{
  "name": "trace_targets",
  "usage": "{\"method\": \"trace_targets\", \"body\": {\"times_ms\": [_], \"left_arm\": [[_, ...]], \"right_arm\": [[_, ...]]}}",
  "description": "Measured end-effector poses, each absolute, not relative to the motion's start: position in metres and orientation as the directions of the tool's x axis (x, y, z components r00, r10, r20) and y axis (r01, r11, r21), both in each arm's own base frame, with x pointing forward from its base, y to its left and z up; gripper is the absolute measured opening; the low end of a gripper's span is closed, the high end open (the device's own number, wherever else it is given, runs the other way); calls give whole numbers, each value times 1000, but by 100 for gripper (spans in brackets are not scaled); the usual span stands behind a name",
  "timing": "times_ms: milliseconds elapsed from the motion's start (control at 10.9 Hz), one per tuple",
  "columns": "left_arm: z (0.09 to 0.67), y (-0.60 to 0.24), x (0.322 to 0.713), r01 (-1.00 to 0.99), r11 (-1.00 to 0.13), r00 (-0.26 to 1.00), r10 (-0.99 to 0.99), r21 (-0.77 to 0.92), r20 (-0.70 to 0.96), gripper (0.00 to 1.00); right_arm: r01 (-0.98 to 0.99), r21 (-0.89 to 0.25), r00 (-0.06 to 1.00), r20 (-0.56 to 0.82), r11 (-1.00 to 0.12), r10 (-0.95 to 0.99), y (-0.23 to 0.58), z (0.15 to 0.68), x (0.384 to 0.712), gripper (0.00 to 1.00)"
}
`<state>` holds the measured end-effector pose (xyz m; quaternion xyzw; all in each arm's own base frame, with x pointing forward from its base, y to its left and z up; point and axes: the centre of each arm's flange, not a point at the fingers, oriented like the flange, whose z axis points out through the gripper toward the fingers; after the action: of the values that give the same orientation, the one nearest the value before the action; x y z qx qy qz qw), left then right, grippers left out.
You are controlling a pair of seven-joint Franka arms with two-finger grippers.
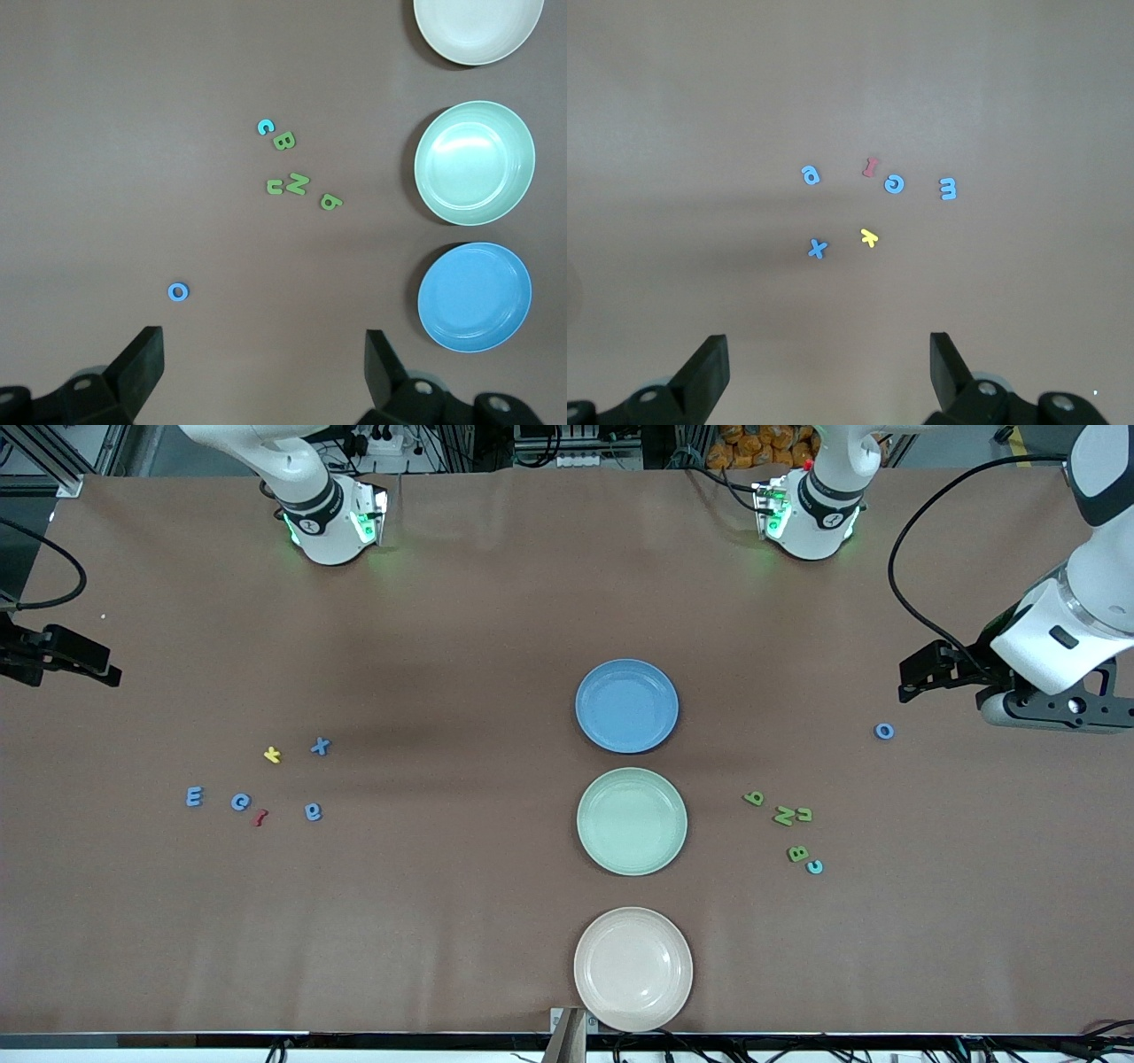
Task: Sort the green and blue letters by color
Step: 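Move both grippers from rest toward their groups of foam letters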
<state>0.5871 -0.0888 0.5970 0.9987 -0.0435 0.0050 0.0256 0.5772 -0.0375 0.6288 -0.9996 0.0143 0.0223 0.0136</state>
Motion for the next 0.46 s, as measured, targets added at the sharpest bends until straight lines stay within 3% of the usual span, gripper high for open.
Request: {"method": "trace_targets", "body": {"times_ms": [184,460], "left_arm": [[573,-80,590,-69,-996,998,-70,49,-5,100],[477,-96,593,-87,-995,996,-86,52,14,100]], "right_arm": [[-29,-26,999,-45,-999,-28,-37,629,577,100],[-29,-26,999,-47,-999,-28,-37,627,578,100]]}}
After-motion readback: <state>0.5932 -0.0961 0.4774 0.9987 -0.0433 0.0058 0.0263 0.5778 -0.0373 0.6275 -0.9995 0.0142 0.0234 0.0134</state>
